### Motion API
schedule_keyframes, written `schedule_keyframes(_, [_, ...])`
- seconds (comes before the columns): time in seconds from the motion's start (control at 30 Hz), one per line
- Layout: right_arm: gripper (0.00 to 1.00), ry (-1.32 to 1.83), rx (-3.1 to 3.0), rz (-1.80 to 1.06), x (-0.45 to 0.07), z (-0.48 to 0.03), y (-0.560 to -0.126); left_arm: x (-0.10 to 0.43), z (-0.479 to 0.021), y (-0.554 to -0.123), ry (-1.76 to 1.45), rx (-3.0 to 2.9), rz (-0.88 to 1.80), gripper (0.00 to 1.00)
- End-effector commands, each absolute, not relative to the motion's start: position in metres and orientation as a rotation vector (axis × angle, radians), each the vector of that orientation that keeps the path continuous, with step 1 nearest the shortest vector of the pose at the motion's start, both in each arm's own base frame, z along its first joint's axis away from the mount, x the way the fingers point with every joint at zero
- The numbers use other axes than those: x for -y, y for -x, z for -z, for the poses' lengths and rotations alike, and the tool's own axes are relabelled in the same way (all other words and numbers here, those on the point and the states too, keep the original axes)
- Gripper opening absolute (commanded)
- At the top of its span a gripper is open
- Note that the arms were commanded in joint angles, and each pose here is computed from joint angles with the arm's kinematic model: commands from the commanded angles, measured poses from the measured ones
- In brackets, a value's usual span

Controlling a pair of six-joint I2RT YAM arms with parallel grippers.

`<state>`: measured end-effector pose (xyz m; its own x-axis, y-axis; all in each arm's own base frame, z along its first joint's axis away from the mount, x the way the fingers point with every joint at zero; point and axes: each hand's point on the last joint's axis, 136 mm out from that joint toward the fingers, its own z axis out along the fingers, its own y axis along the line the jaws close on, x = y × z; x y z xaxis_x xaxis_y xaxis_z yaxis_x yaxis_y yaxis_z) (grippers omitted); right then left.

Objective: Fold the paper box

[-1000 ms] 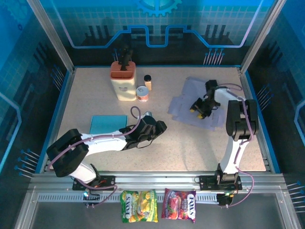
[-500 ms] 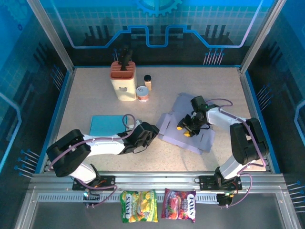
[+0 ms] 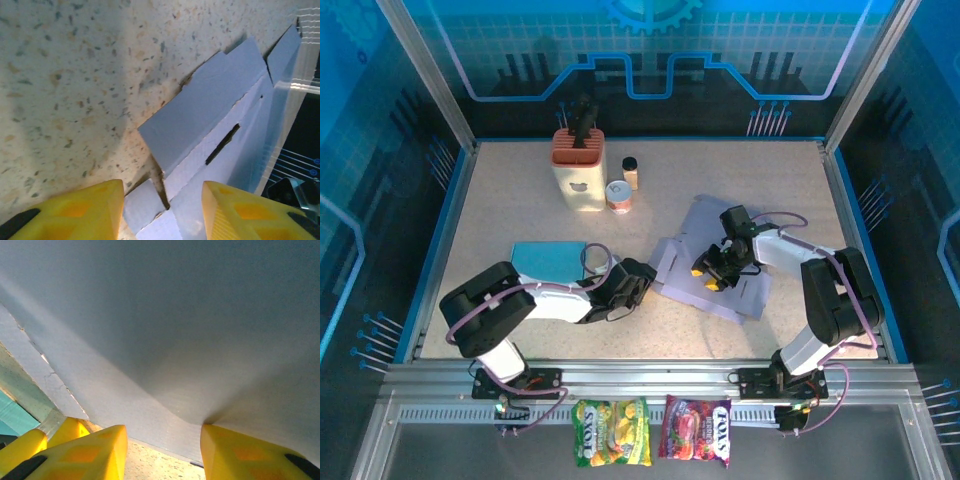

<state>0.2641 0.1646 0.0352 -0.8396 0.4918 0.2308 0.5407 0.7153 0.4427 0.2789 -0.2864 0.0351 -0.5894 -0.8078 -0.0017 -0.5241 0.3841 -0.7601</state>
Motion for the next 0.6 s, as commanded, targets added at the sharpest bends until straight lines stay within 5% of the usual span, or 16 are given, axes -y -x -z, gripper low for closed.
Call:
schedule_keyframes(0.0, [0.44, 0.816, 2.802, 0.791, -0.17, -0.035, -0.259, 0.294, -0.044, -0.295, 1.164, -2.204, 1.08, 0.43])
schedule_keyframes(0.33, [0.43, 0.812, 2.801, 0.799, -0.171, -0.034, -0.258, 0.295, -0.035, -0.307, 1.183, -2.149, 1.095, 0.31])
schedule_keyframes(0.57, [0.44, 0.818, 2.81, 0.805, -0.169, -0.037, -0.258, 0.296, -0.037, -0.312, 1.16, -2.107, 1.127, 0.05])
